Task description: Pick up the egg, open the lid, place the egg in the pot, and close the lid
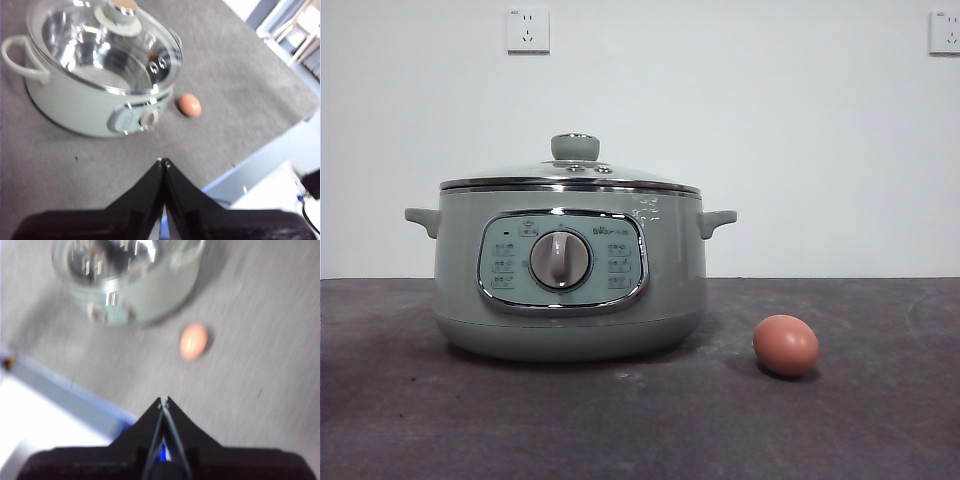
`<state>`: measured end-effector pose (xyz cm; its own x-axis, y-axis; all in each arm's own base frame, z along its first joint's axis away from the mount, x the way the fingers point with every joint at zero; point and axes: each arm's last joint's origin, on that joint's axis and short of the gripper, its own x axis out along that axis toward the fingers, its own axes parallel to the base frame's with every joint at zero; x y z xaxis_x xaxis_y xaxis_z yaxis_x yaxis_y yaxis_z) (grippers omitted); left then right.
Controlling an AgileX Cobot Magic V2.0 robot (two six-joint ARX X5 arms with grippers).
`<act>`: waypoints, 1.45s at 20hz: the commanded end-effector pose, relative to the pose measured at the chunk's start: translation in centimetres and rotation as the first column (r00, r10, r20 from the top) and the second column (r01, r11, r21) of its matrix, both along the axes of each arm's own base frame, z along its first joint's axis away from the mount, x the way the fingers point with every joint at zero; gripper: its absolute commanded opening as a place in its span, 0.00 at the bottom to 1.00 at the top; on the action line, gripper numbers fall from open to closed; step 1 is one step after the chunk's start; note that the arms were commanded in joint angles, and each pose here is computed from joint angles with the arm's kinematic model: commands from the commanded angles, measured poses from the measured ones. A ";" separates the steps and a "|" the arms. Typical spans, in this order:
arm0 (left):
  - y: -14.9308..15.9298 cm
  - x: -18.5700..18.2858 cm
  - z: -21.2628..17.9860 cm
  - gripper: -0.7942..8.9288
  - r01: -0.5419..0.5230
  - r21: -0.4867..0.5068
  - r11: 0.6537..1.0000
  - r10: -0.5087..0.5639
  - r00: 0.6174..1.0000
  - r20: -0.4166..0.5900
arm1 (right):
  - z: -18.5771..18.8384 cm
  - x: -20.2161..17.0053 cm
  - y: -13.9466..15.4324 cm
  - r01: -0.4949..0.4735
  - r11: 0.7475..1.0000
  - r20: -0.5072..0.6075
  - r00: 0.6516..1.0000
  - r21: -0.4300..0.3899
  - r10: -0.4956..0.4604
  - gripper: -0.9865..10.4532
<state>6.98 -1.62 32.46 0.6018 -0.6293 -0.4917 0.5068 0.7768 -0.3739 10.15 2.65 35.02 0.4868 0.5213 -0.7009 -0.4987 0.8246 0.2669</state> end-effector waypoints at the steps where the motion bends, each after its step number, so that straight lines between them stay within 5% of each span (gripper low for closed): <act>1: 0.0 -0.4 0.5 0.07 0.038 0.041 0.998 -0.038 0.999 -0.001 | -0.4 -0.1 0.2 -0.052 0.998 -0.036 0.998 -0.030 0.051 0.08; 5: 0.0 -0.5 0.6 0.12 0.034 0.038 0.999 -0.034 0.999 -0.014 | -0.4 0.0 0.3 -0.057 0.998 -0.041 0.998 -0.026 0.056 0.10; 6: 0.0 -0.5 0.6 0.27 0.031 0.037 0.999 -0.031 0.999 -0.016 | -0.3 0.0 0.3 -0.051 0.998 -0.037 0.998 -0.021 0.051 0.18; 8: 0.0 -0.5 0.6 0.70 0.030 0.034 0.999 -0.029 0.999 -0.019 | -0.3 0.1 0.3 -0.030 1.000 -0.044 0.999 -0.007 0.030 0.49; 9: 0.0 -0.5 0.6 0.77 0.030 0.034 0.999 -0.029 0.999 -0.019 | -0.3 0.1 0.3 -0.023 1.000 -0.049 0.999 -0.002 0.023 0.62; 17: 0.0 -0.5 0.6 0.76 0.029 0.034 0.999 -0.029 0.999 -0.019 | -0.3 1.5 0.6 0.001 1.000 -0.041 0.999 0.021 0.000 0.63; 23: 0.0 -0.5 0.6 0.76 0.029 0.034 0.999 -0.029 0.999 -0.019 | -2.3 6.3 3.3 -0.072 0.997 -0.155 0.985 0.001 0.071 0.63; 29: 0.0 -0.5 0.6 0.76 0.029 0.034 0.999 -0.029 0.999 -0.017 | -6.8 11.5 7.5 -0.089 0.982 -0.251 0.967 -0.168 0.044 0.63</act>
<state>6.45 -1.64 33.00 0.5722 -0.6293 -0.5259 0.5170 0.7746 -0.3644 21.69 10.18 28.24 0.2553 0.4044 -0.8782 -0.5051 0.8303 0.2355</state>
